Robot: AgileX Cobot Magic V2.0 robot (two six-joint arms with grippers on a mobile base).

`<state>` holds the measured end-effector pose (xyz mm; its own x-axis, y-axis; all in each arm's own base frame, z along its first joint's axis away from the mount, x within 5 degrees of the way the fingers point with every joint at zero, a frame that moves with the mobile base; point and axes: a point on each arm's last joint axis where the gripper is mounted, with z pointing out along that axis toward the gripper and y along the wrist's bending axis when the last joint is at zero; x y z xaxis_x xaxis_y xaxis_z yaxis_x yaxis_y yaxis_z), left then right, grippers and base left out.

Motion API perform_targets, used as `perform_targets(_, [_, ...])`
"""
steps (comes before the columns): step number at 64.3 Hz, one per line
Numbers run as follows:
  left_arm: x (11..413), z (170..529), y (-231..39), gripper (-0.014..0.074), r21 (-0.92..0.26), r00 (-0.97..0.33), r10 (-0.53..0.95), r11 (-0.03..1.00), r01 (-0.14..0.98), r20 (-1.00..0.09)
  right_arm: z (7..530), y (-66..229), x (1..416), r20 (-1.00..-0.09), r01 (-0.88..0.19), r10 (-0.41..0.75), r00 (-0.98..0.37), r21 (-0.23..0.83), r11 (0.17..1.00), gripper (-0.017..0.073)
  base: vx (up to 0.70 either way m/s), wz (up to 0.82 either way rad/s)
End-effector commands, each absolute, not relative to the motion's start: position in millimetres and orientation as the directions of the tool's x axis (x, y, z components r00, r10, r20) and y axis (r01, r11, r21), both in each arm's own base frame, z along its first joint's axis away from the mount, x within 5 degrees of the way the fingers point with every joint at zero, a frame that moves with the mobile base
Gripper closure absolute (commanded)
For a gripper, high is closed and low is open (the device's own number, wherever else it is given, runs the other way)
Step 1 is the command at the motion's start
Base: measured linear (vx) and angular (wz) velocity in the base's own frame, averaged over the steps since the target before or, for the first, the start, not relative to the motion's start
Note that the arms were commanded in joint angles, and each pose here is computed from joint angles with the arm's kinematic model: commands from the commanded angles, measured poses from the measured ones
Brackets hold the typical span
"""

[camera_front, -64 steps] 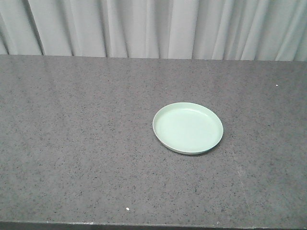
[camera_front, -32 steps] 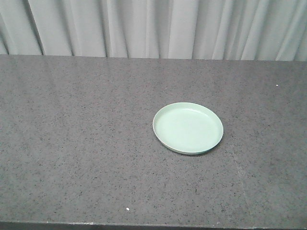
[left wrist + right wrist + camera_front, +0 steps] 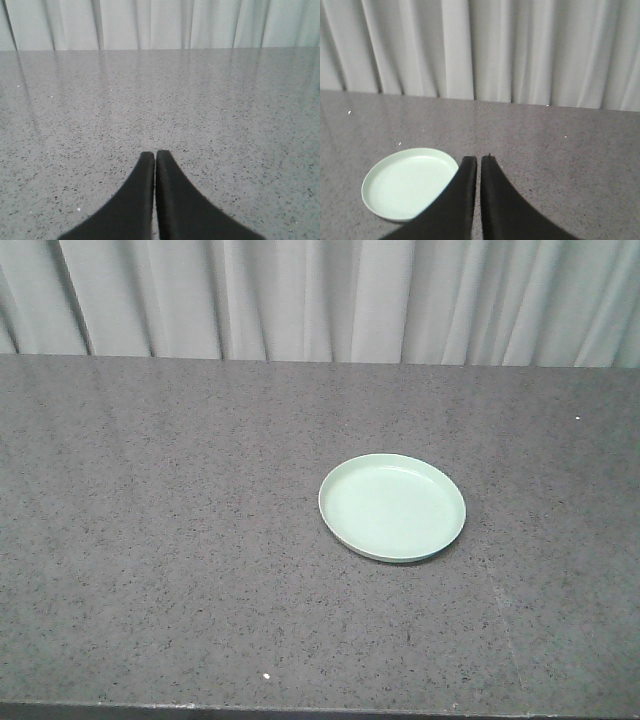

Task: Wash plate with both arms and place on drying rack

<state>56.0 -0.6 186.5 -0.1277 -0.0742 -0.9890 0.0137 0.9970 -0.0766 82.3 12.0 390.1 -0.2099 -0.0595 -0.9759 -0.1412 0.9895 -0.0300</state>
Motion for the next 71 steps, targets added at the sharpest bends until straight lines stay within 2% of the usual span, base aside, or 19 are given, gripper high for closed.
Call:
perform_targets(1, [56.3,188.0,-1.7,0.0600,-0.086,-0.059,-0.084,0.996,0.033,-0.995,412.3,16.9,109.3,-0.975,-0.206,-0.126,-0.180,-0.088,0.975,0.0448,0.00,0.00])
perform_targets(9, [56.3,188.0,-1.7,0.0600,-0.086,-0.059,-0.084,0.996,0.033,-0.995,415.5,21.4,141.6,-0.973,-0.253,-0.100,-0.207,-0.045,0.967,0.0277,0.00,0.00])
perform_targets(15, [56.3,188.0,-1.7,0.0600,-0.086,-0.059,-0.084,0.996,0.033,-0.995,417.2,20.3,164.0,-0.986,-0.227,-0.035,-0.163,0.003,0.974,0.0140,0.00,0.00])
perform_targets(21, [56.3,188.0,-1.7,0.0600,-0.086,-0.059,-0.084,0.996,0.033,-0.995,414.5,19.4,185.1,-0.987,-0.210,0.013,-0.158,0.046,0.977,0.0070,0.00,0.00])
perform_targets(29, [56.3,188.0,-1.7,0.0600,-0.086,-0.059,-0.084,0.996,0.033,-0.995,416.4,27.8,211.4,-0.968,-0.314,-0.071,-0.241,0.009,0.949,0.0064,0.00,0.00])
perform_targets(45, [56.3,188.0,-1.7,0.0600,-0.086,-0.059,-0.084,0.996,0.033,-0.995,442.2,45.5,276.2,-0.905,-0.520,-0.158,-0.396,0.079,0.850,0.0064,0.00,0.00])
perform_targets(59, [56.3,188.0,-1.7,0.0600,-0.086,-0.059,-0.084,0.996,0.033,-0.995,415.1,59.2,339.7,-0.803,-0.569,-0.215,-0.555,0.178,0.803,0.0064,0.00,0.00])
perform_targets(67, [56.3,188.0,-1.7,0.0600,-0.086,-0.059,-0.084,0.996,0.033,-0.995,388.8,80.1,370.8,-0.726,-0.570,-0.334,-0.601,0.096,0.816,0.0064,0.00,0.00])
perform_targets(71, [56.3,188.0,-1.7,0.0600,-0.086,-0.059,-0.084,0.996,0.033,-0.995,377.2,89.9,385.4,-0.683,-0.535,-0.373,-0.628,0.030,0.844,0.0064,0.00,0.00])
